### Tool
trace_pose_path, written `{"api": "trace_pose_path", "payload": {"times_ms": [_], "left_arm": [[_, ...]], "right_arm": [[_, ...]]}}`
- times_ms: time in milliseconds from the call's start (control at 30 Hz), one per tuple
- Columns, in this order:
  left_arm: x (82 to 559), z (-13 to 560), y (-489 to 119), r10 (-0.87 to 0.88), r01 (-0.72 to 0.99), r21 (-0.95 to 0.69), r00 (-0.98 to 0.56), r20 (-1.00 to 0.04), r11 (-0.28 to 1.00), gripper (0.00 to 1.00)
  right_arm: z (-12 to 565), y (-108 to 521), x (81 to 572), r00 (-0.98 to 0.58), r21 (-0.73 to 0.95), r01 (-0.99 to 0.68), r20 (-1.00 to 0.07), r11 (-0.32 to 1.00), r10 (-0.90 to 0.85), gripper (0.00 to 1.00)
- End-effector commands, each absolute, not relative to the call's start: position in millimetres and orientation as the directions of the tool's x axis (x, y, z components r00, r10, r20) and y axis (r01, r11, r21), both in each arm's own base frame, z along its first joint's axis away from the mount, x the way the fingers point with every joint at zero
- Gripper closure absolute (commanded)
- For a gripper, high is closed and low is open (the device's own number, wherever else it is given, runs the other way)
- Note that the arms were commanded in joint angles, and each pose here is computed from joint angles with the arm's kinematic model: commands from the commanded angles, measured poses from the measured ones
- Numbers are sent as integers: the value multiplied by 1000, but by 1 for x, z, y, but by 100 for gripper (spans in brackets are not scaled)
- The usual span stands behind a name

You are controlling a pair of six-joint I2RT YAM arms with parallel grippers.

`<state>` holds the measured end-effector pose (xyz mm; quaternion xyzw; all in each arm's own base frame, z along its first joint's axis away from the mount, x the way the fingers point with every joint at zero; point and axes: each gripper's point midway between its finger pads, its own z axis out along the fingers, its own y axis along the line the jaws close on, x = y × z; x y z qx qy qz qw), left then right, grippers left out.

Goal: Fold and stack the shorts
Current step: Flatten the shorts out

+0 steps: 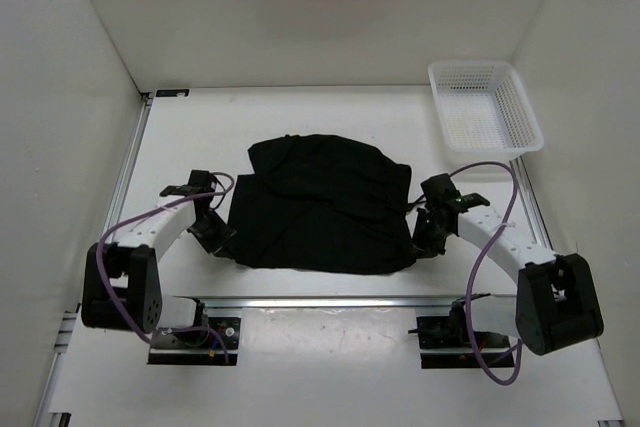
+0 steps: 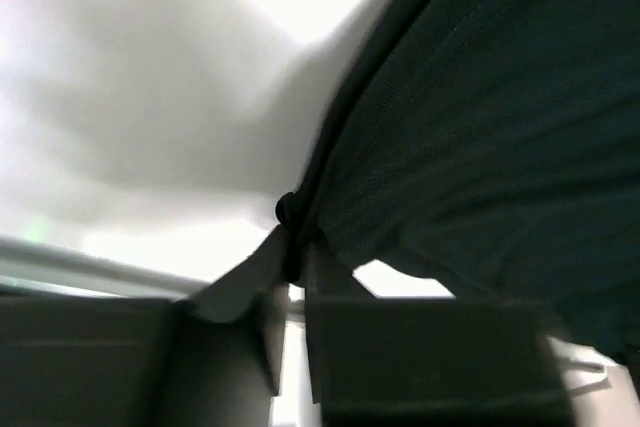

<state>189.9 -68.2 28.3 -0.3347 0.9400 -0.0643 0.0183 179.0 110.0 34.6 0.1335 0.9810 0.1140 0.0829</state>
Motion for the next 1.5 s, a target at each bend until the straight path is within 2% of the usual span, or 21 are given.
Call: {"api": "trace_pose_path", "payload": {"times_ms": [0,33,67,100,233,267,333,367,400,433,500,567,600,700,767,1000,1233,1267,1333,1400,1467], "left_arm": [[177,45,-73,-672,-665,-167,-741,22,728,75],[178,50,-74,-672,-663,-175,-741,15,728,58],[186,63,-70,-674,-661,-178,-738,-22,729,22],[193,71,-68,-668,-651,-181,-743,-49,737,0],[254,125,-52,-619,-586,-197,-746,-246,786,0],[284,154,-49,-590,-544,-227,-737,-331,807,2],[316,157,-54,-549,-509,-205,-763,-341,836,11],[345,182,-53,-522,-473,-223,-747,-411,852,31],[363,167,-56,-502,-468,-186,-771,-391,864,41],[376,166,-55,-492,-465,-170,-775,-396,869,51],[409,182,-64,-453,-417,-181,-777,-436,891,70],[440,173,-76,-410,-371,-175,-807,-426,912,70],[446,170,-82,-390,-349,-175,-821,-416,921,68],[478,156,-94,-359,-313,-176,-835,-418,933,29],[490,132,-103,-338,-296,-166,-858,-386,941,15],[530,87,-115,-328,-282,-176,-871,-366,943,17],[535,50,-123,-333,-285,-191,-888,-316,939,33],[534,45,-124,-332,-283,-194,-893,-304,939,39],[534,45,-124,-332,-283,-194,-893,-304,939,68],[534,45,-126,-332,-281,-202,-894,-300,938,90],[534,62,-115,-346,-294,-198,-880,-325,935,90]], "right_arm": [[44,97,169,-943,182,273,-144,945,301,71],[48,95,168,-940,173,284,-145,943,310,55],[51,95,173,-936,172,284,-164,943,311,30],[64,95,183,-927,184,280,-205,942,315,21],[102,94,229,-895,167,226,-352,960,272,18],[102,95,242,-897,148,219,-359,964,259,27],[128,97,280,-866,132,189,-444,973,228,52],[123,99,296,-871,105,183,-444,978,210,66],[141,102,318,-847,105,177,-491,979,206,92],[145,103,332,-840,88,151,-514,985,175,96],[131,104,359,-856,72,155,-488,985,170,97],[125,112,390,-871,70,126,-470,990,144,90],[121,114,398,-877,65,127,-460,990,142,80],[107,116,426,-892,31,120,-434,992,121,48],[97,119,443,-897,15,116,-429,993,111,46],[60,120,452,-932,-35,79,-358,996,62,45],[28,126,452,-951,2,70,-301,998,67,53],[28,126,452,-951,2,70,-301,998,67,58],[28,126,452,-951,2,70,-301,998,67,87],[33,123,453,-946,-8,74,-316,997,68,100],[47,120,457,-932,-14,91,-354,996,80,100]]}}
